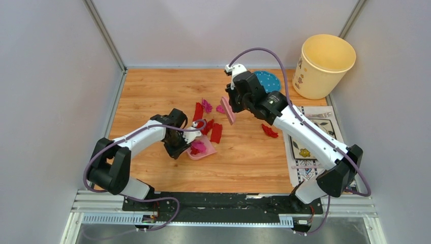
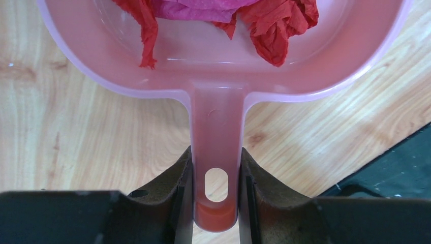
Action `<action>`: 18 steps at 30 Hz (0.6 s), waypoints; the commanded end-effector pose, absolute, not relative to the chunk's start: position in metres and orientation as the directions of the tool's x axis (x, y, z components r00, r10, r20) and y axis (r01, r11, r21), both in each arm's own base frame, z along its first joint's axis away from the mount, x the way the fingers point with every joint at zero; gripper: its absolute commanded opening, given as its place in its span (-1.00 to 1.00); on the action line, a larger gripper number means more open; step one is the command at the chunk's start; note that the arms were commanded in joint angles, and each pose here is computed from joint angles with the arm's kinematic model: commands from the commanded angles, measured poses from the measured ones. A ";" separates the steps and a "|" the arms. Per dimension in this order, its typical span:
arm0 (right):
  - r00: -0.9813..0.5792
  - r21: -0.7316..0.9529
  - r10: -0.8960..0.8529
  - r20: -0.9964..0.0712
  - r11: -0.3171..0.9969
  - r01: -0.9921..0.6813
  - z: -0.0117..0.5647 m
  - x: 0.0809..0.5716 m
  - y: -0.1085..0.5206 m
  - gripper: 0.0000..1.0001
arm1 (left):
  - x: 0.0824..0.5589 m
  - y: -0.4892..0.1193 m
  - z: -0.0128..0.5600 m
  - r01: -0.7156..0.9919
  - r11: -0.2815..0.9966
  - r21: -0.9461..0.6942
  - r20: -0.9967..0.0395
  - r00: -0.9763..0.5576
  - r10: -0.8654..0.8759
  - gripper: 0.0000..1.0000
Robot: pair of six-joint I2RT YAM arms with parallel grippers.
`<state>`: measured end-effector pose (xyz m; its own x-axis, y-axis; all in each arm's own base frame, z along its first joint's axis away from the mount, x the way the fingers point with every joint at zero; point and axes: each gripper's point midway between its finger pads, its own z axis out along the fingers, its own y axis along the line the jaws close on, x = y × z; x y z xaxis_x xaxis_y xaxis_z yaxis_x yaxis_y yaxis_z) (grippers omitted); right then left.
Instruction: Sweep away the paper scraps from the table
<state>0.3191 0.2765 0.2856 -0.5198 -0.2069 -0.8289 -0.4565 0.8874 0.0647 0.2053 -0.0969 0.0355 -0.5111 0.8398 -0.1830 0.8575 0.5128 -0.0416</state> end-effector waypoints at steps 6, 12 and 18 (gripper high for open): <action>-0.402 -0.029 -0.411 -0.818 0.728 -0.685 0.289 0.296 0.273 -1.00 | 0.187 -0.118 0.074 0.827 0.540 -0.158 -0.226 -0.563 0.795 0.68; -0.305 -0.004 -0.516 -0.801 0.513 -0.858 0.294 0.261 0.281 -1.00 | 0.194 -0.142 0.131 0.890 0.424 -0.170 -0.393 -0.455 0.799 0.68; -0.206 0.106 -0.481 -0.852 0.226 -0.968 0.313 0.214 0.306 -1.00 | 0.211 -0.197 0.252 0.972 0.235 -0.005 -0.774 -0.153 0.614 0.72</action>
<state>0.2533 0.2873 0.2696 -0.3644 -0.5350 -0.7622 -0.8697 0.4881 0.0732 0.2132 -0.1579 0.1608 -0.4082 0.7688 -0.4922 0.9072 0.4015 -0.1253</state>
